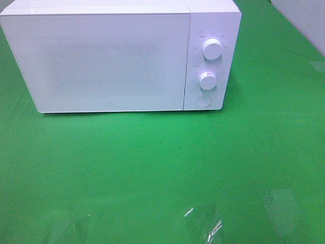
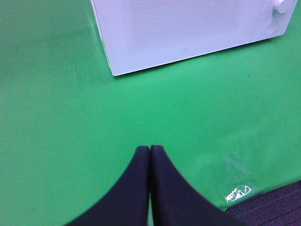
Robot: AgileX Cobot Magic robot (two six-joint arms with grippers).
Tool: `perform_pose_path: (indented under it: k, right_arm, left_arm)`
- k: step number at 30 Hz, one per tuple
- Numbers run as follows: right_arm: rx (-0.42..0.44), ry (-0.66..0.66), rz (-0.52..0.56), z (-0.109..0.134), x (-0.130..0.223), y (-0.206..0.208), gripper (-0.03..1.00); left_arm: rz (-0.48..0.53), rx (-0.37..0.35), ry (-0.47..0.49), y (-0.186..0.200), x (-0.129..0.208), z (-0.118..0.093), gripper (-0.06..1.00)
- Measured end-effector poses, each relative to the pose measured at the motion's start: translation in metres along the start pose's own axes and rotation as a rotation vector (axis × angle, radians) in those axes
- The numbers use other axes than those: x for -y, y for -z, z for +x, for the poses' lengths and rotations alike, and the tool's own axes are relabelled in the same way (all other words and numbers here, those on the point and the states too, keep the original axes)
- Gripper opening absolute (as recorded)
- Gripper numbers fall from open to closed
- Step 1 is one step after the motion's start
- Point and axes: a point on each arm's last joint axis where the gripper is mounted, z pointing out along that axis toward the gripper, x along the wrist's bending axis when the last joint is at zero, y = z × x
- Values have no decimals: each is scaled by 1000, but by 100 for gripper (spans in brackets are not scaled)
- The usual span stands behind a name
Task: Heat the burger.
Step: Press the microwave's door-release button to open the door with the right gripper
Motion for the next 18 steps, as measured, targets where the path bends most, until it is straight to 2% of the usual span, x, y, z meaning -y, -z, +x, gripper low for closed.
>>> perform_pose_path:
  k: [1,2,3,6,7,9,10,12,13,14,18]
  right_arm:
    - [-3,1,-18,1,-5,-7,34]
    - [-3,1,-18,1,-5,-7,34]
    - [-6,0,-34,1,-10,-15,28]
    - [-10,-1,-40,2,-14,-24,22]
    - [-12,0,-46,2,-17,-32,16]
    - [-13,0,-46,3,-18,-37,12]
    - [-15,-1,-40,3,-20,-46,7]
    - [-15,-1,-40,3,-20,-46,7]
    - [-16,0,-29,4,-21,-57,1]
    - [-18,0,-27,4,-23,-67,0]
    - [-21,2,-14,5,-24,-90,0]
  left_arm:
    - [0,0,0,0,0,0,0]
    - [0,0,0,0,0,0,0]
    - [0,0,0,0,0,0,0]
    - [0,0,0,0,0,0,0]
    - [0,0,0,0,0,0,0]
    - [0,0,0,0,0,0,0]
    - [0,0,0,0,0,0,0]
    - [0,0,0,0,0,0,0]
    - [0,0,0,0,0,0,0]
    - [0,0,0,0,0,0,0]
    - [0,0,0,0,0,0,0]
